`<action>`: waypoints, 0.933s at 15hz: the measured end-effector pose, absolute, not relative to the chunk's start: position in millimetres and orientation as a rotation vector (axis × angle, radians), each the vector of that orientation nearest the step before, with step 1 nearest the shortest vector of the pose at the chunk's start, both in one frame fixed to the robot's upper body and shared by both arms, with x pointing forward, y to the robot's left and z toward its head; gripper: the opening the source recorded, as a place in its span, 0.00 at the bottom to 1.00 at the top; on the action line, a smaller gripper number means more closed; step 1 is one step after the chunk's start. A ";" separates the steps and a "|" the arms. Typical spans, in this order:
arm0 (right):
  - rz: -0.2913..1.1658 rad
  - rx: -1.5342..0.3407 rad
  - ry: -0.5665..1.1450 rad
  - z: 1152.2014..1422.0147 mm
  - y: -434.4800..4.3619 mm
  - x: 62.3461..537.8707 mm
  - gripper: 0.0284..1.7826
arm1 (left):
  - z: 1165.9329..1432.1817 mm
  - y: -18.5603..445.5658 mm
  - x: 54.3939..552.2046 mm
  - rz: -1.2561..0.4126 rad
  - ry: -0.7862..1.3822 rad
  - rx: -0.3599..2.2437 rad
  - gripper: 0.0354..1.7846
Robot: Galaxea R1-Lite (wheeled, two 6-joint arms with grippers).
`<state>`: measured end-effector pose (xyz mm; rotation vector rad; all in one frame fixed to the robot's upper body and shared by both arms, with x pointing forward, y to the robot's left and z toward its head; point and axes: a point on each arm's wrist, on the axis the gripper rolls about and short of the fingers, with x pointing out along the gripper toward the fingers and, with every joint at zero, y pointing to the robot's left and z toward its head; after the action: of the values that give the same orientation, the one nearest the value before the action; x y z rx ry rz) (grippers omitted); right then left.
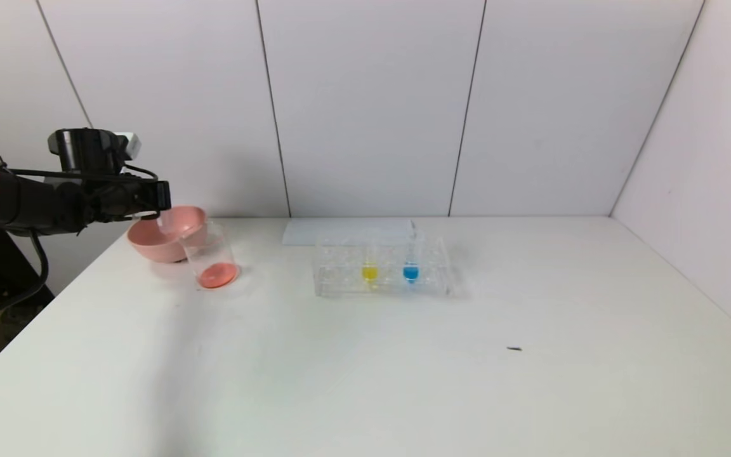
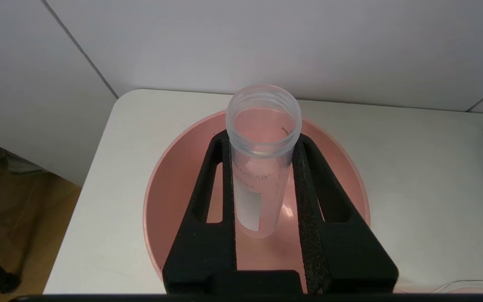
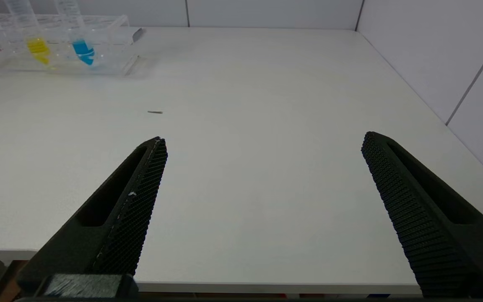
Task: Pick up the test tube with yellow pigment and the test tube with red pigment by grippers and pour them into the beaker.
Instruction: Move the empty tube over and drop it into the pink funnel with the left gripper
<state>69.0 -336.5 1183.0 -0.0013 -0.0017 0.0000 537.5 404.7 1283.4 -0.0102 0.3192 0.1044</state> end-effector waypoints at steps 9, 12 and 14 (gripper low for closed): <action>0.000 -0.001 -0.002 1183.0 -336.5 69.0 0.95 | 1272.3 405.5 540.3 0.101 0.346 -0.013 0.23; 0.000 -0.001 -0.002 1183.0 -336.5 69.0 0.95 | 1269.0 405.5 541.4 0.100 0.353 -0.013 0.23; 0.000 -0.001 -0.002 1183.0 -336.5 69.0 0.95 | 1267.7 406.1 542.1 0.100 0.351 -0.013 0.24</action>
<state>69.0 -336.5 1183.0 -0.0009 -0.0017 0.0000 542.1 406.1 1267.7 -0.0130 0.3508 0.1004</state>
